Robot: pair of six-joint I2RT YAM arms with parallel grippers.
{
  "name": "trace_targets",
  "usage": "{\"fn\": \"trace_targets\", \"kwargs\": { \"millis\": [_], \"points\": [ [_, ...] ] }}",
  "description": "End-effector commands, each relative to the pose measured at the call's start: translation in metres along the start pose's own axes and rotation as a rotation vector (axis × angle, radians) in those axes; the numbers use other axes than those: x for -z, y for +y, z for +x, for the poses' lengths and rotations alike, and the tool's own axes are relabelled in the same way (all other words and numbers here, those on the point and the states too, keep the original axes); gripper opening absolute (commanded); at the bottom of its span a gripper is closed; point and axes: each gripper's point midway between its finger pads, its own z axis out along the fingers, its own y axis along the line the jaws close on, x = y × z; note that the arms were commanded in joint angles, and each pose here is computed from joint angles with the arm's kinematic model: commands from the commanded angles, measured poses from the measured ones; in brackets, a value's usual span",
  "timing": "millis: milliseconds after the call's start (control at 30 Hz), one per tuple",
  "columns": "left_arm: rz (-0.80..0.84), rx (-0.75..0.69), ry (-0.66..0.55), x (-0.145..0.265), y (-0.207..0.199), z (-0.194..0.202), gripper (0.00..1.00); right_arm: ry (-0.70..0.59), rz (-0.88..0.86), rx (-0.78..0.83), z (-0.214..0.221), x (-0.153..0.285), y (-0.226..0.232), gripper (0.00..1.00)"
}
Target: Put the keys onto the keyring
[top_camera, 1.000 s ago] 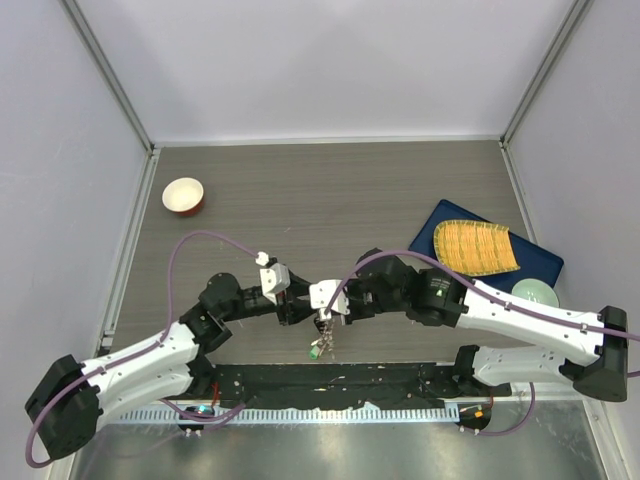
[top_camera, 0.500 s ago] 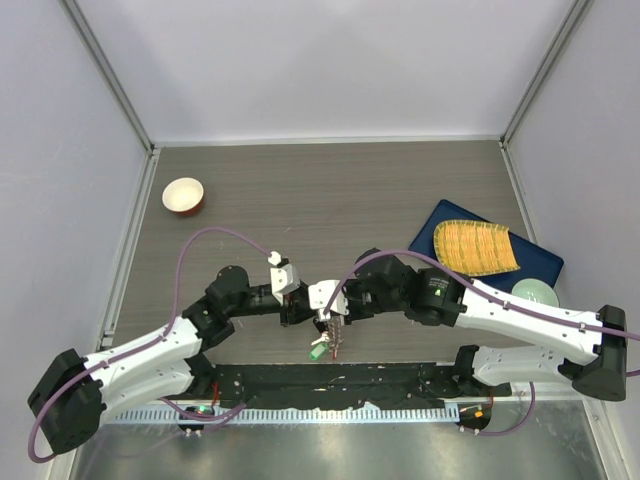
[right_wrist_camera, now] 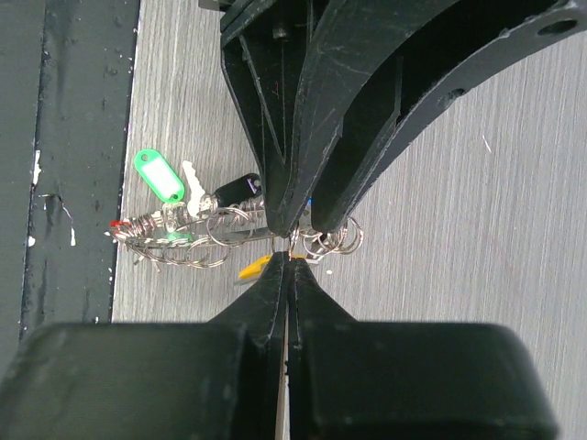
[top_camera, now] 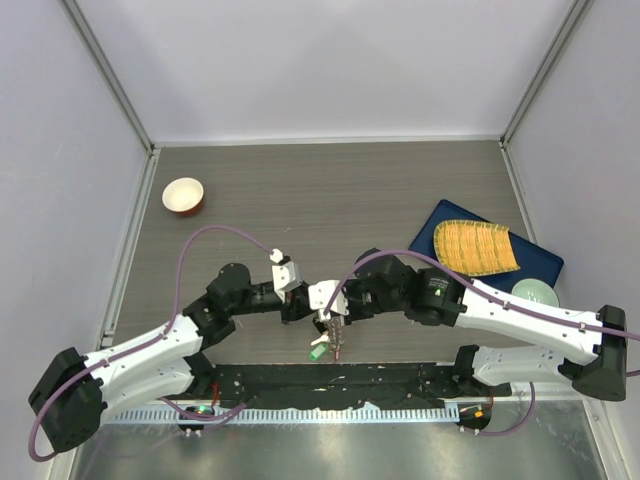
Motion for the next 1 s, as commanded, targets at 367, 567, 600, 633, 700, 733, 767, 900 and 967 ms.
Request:
{"fn": "trace_targets", "kwargs": {
  "millis": [367,567,600,633,700,733,767,900,967],
  "points": [
    [0.018,-0.036,-0.049,-0.003,-0.001,-0.026,0.00,-0.096,0.035,0.020,-0.030,0.008,-0.013,0.01],
    [-0.106,0.004,-0.192,0.007,0.011,-0.053,0.00,-0.079,0.050,0.002,-0.024,0.010,-0.012,0.01],
    [-0.127,0.012,-0.212,0.010,0.013,-0.055,0.00,-0.079,0.052,0.000,-0.023,0.011,-0.012,0.01],
    [-0.166,0.027,-0.232,0.013,0.018,-0.056,0.00,-0.071,0.055,-0.007,-0.020,0.011,-0.011,0.01],
    [-0.196,0.026,-0.270,0.020,0.019,-0.063,0.00,-0.071,0.061,-0.014,-0.018,0.012,-0.010,0.01],
    [-0.229,0.030,-0.282,0.024,0.024,-0.063,0.00,-0.073,0.066,-0.016,-0.018,0.014,-0.011,0.01],
    [-0.244,0.038,-0.293,0.026,0.025,-0.064,0.00,-0.067,0.061,-0.023,-0.016,0.013,-0.009,0.01],
    [-0.277,0.030,-0.387,0.040,0.024,-0.079,0.00,-0.080,0.056,-0.038,-0.016,0.010,-0.006,0.01],
    [-0.276,0.031,-0.423,0.044,0.022,-0.087,0.00,-0.091,0.041,-0.045,-0.015,0.005,-0.002,0.01]
  ]
}}
